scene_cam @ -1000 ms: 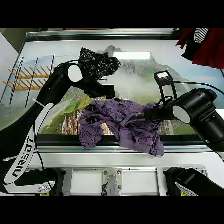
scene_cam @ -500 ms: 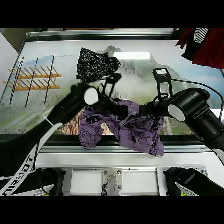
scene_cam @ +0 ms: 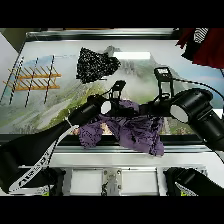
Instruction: Fold the clothes and pants, and hang the long-sleeved shirts on hangers.
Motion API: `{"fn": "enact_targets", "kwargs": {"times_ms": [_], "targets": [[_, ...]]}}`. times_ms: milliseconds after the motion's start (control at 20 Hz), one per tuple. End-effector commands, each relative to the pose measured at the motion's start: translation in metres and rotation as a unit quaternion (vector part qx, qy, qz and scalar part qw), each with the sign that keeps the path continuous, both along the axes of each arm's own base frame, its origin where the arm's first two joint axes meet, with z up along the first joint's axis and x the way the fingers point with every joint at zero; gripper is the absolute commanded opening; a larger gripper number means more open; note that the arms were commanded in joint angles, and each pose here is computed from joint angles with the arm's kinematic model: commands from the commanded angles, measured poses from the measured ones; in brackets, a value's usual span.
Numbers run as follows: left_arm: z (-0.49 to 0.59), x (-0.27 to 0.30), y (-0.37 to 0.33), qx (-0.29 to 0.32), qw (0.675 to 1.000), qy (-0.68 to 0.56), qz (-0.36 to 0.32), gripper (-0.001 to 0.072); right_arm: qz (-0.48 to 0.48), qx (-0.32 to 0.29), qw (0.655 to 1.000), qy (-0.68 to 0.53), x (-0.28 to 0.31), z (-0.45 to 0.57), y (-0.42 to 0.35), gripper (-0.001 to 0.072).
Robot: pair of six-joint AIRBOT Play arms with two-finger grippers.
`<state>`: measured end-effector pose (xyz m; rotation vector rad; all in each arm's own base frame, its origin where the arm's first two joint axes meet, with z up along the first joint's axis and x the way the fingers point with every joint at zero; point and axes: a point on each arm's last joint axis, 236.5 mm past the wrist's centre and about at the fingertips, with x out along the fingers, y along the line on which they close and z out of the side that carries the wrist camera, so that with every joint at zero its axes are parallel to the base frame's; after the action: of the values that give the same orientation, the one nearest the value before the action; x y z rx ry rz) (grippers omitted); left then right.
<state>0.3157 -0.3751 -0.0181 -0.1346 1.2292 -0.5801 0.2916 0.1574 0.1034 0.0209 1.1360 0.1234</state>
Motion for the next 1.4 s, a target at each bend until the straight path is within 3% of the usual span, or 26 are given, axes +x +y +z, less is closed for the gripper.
{"fn": "enact_targets", "kwargs": {"times_ms": [0, 250, 350, 400, 450, 500, 700, 850, 1050, 1350], "targets": [[-0.019, 0.017, 0.024, 0.053, 0.998, -0.010, 0.023, 0.0607, 0.000, 0.007, 1.000, -0.008, -0.002, 0.006, -0.001, 0.0016], [-0.063, -0.007, 0.083, 0.164, 0.985, 0.032, 0.034, 0.0607, 0.000, 0.010, 1.000, -0.012, -0.003, 0.010, -0.001, 0.0016], [-0.059, -0.006, 0.093, 0.174, 0.983, 0.022, 0.047, 0.0606, 0.000, 0.010, 1.000, -0.012, -0.003, 0.010, -0.002, 0.0016], [-0.050, -0.002, 0.094, 0.170, 0.984, 0.009, 0.049, 0.0489, 0.000, 0.008, 1.000, -0.014, -0.003, 0.010, -0.002, 0.0017], [-0.038, 0.004, 0.093, 0.161, 0.986, -0.010, 0.050, 0.0203, 0.000, 0.006, 1.000, -0.015, -0.002, 0.010, -0.003, 0.0016], [-0.020, 0.013, 0.092, 0.149, 0.987, -0.040, 0.050, 0.0025, 0.003, 0.003, 1.000, -0.016, -0.002, 0.011, -0.004, 0.0016], [0.118, 0.054, 0.095, 0.067, 0.981, -0.167, 0.073, 0.0022, 0.028, -0.023, 0.998, -0.054, 0.015, 0.044, -0.024, 0.0015], [0.302, 0.058, 0.106, -0.048, 0.944, -0.313, 0.089, 0.0022, 0.018, -0.013, 0.990, -0.140, 0.032, 0.142, -0.051, 0.0015], [0.503, -0.029, 0.119, -0.203, 0.859, -0.468, 0.050, 0.0022, 0.025, 0.051, 0.956, -0.289, 0.014, 0.275, -0.053, 0.0015], [0.606, -0.134, 0.119, -0.349, 0.752, -0.558, -0.026, 0.0021, 0.059, 0.172, 0.869, -0.461, -0.038, 0.399, -0.042, 0.0015]]}}
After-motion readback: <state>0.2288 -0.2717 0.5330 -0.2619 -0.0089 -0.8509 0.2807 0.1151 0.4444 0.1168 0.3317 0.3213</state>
